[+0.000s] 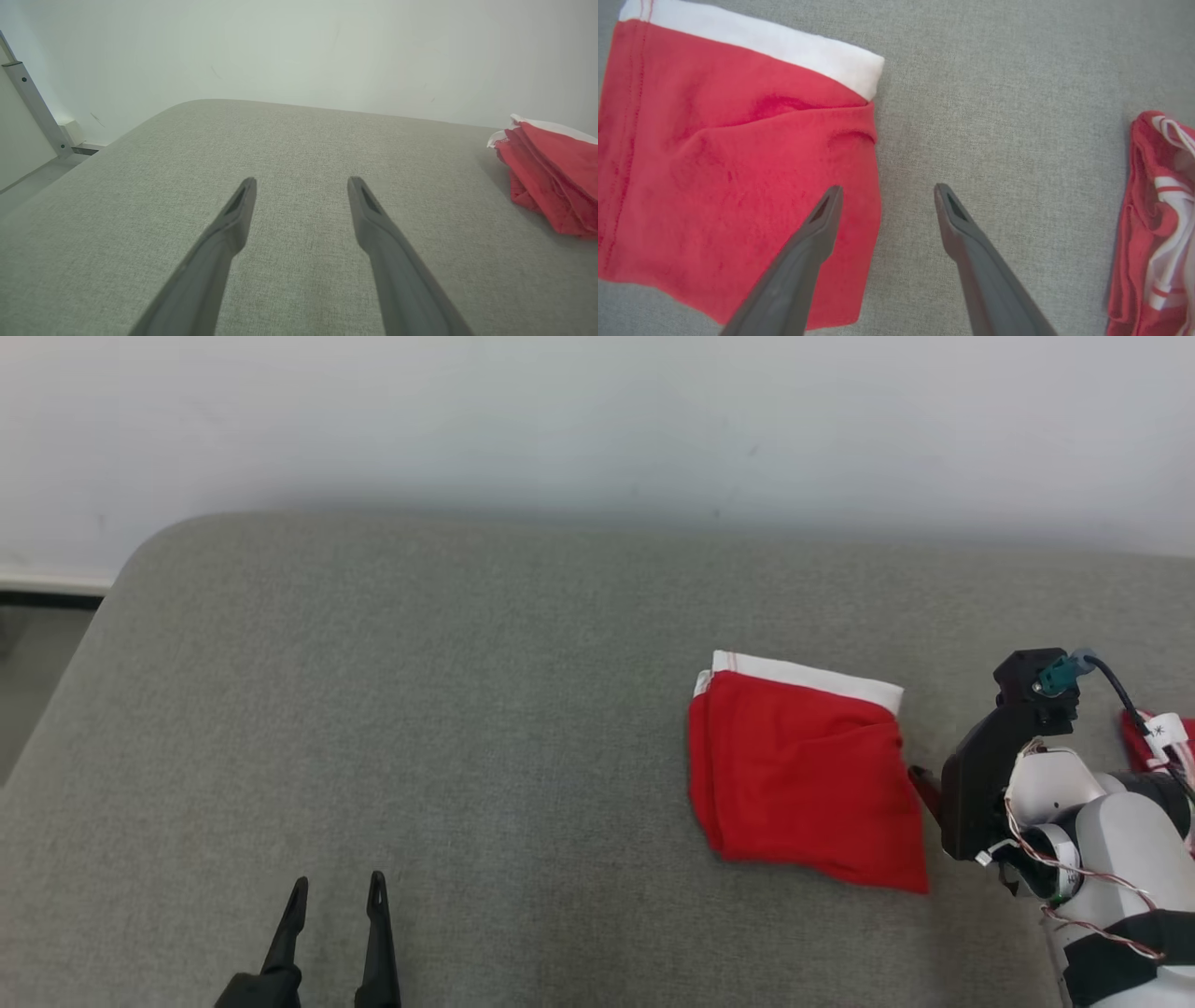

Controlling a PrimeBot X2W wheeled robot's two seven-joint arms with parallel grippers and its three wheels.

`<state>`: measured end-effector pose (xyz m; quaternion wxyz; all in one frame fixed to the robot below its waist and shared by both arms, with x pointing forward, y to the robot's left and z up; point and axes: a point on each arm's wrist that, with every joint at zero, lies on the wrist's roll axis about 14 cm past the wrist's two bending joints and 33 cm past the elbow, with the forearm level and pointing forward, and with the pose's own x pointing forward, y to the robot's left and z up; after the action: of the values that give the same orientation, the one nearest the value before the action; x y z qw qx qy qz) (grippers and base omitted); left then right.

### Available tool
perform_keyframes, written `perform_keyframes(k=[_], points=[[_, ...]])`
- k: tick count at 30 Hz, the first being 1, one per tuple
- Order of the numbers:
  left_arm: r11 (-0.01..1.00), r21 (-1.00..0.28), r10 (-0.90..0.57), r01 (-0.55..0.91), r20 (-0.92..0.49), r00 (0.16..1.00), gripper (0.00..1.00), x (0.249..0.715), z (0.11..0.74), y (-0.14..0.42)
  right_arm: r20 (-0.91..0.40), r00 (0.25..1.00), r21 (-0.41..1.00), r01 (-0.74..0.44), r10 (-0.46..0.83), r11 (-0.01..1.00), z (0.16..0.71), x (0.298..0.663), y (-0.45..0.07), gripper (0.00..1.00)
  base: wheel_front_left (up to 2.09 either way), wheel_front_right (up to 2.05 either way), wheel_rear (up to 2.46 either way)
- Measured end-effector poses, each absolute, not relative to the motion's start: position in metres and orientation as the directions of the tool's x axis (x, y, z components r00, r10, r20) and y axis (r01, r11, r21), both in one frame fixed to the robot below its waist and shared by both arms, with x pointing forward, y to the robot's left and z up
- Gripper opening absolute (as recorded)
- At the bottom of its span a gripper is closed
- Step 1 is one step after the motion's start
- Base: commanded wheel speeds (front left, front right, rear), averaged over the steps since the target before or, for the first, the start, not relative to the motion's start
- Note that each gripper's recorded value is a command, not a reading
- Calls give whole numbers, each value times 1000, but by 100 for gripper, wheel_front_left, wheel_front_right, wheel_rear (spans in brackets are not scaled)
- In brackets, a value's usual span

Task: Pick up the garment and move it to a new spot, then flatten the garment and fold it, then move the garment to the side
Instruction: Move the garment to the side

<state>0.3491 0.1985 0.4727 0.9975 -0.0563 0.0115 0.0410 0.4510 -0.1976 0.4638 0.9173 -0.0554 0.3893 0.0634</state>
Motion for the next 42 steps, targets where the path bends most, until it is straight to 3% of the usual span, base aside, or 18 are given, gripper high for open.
perform_keyframes(k=[8,14,15,16,17,18,19,24,31,38,42], points=[[987,-113,106,-114,-72,992,100,353,460,204,-811,578,-9,-168,91,986,414,459,-183,100,0,0,0],[987,-113,107,-118,-93,990,100,360,453,204,-828,556,-27,-170,73,985,396,468,-179,100,0,0,0],[987,-112,106,-116,-93,990,100,361,453,204,-832,550,-26,-168,72,985,394,467,-180,93,0,0,0],[987,-113,104,-114,-94,990,100,362,453,202,-835,545,-23,-168,74,985,393,466,-179,78,0,0,0],[988,-113,98,-108,-92,991,100,363,453,201,-836,544,-24,-168,72,986,393,465,-179,33,0,0,0],[988,-114,92,-102,-90,992,100,365,454,199,-837,542,-31,-174,69,984,392,464,-179,11,0,0,0],[989,-115,87,-96,-88,992,100,367,454,197,-838,541,-38,-183,68,982,392,463,-179,0,0,0,0],[990,-119,62,-72,-82,995,100,374,455,189,-809,586,-112,-235,49,965,403,468,-184,0,0,0,0],[991,-133,5,-12,-57,998,100,389,460,170,-757,652,-319,-338,-24,886,446,477,-213,0,0,0,0],[980,-171,-110,103,-31,993,100,412,464,130,-695,712,-462,-335,-101,821,502,469,-261,0,0,0,0],[966,-193,-181,174,-23,983,100,425,464,104,-683,709,-525,-314,-172,791,518,453,-295,0,0,0,0]])
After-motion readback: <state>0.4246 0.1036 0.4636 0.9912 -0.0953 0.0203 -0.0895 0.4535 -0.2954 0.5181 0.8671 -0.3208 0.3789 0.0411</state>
